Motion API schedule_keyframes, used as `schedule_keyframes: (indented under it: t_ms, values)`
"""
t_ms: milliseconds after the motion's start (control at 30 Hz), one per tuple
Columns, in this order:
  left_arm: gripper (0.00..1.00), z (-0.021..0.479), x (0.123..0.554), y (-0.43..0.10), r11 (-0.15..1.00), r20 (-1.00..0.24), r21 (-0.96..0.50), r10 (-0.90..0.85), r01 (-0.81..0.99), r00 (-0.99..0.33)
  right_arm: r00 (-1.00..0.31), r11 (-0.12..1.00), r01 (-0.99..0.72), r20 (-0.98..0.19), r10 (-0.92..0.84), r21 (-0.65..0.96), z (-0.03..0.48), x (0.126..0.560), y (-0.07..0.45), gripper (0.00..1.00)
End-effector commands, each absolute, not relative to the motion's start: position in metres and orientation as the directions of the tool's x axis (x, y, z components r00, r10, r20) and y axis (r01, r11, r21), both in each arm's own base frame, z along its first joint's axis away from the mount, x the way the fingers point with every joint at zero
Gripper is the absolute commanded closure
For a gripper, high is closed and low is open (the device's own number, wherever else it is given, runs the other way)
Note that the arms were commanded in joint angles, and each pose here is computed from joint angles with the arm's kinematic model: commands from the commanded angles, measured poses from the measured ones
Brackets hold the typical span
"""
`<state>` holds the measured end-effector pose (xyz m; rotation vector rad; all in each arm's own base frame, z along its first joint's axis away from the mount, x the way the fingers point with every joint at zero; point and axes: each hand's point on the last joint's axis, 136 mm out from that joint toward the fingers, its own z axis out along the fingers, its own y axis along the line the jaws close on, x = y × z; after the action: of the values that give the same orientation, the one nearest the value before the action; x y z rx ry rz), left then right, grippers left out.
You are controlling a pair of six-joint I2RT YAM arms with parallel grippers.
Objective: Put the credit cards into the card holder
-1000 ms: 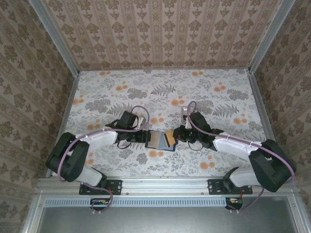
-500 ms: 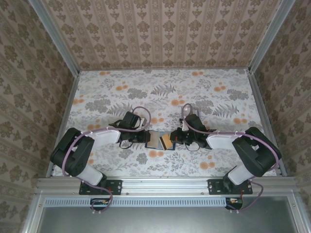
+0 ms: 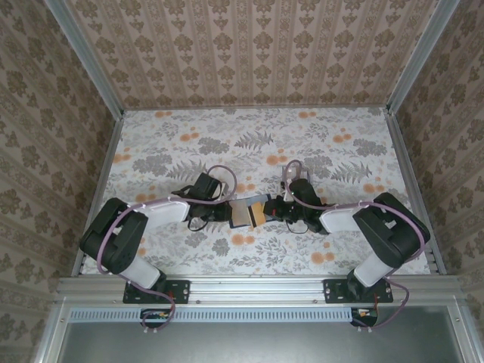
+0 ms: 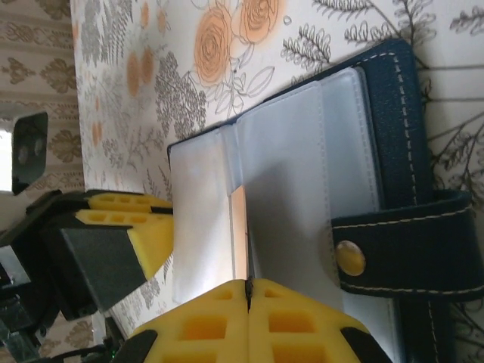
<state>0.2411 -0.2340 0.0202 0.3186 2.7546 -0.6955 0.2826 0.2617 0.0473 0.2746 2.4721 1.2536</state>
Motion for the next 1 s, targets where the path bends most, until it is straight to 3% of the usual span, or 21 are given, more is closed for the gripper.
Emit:
schedule_keyframes:
  t_ms: [0, 300, 567, 967]
  values:
    - [0.83, 0.011, 0.232, -0.226, 0.882, -0.291, -0.398, 0.139, 0.252, -0.947, -0.912, 0.587, 0.062, -0.193, 0.362, 0.807, 0.032, 0.283, 0.259, 1.00]
    - [0.83, 0.010, 0.237, -0.215, 0.911, -0.325, -0.330, 0.138, 0.249, -0.935, -0.927, 0.645, -0.059, -0.281, 0.248, 0.762, 0.022, 0.285, 0.262, 1.00]
    - [0.83, 0.013, 0.243, -0.212, 0.926, -0.339, -0.273, 0.160, 0.260, -0.927, -0.951, 0.615, -0.115, -0.266, 0.160, 0.780, 0.026, 0.290, 0.260, 1.00]
    - [0.90, 0.014, 0.247, -0.210, 0.931, -0.380, -0.284, 0.112, 0.231, -0.918, -0.933, 0.634, -0.145, -0.318, 0.167, 0.760, 0.035, 0.304, 0.260, 1.00]
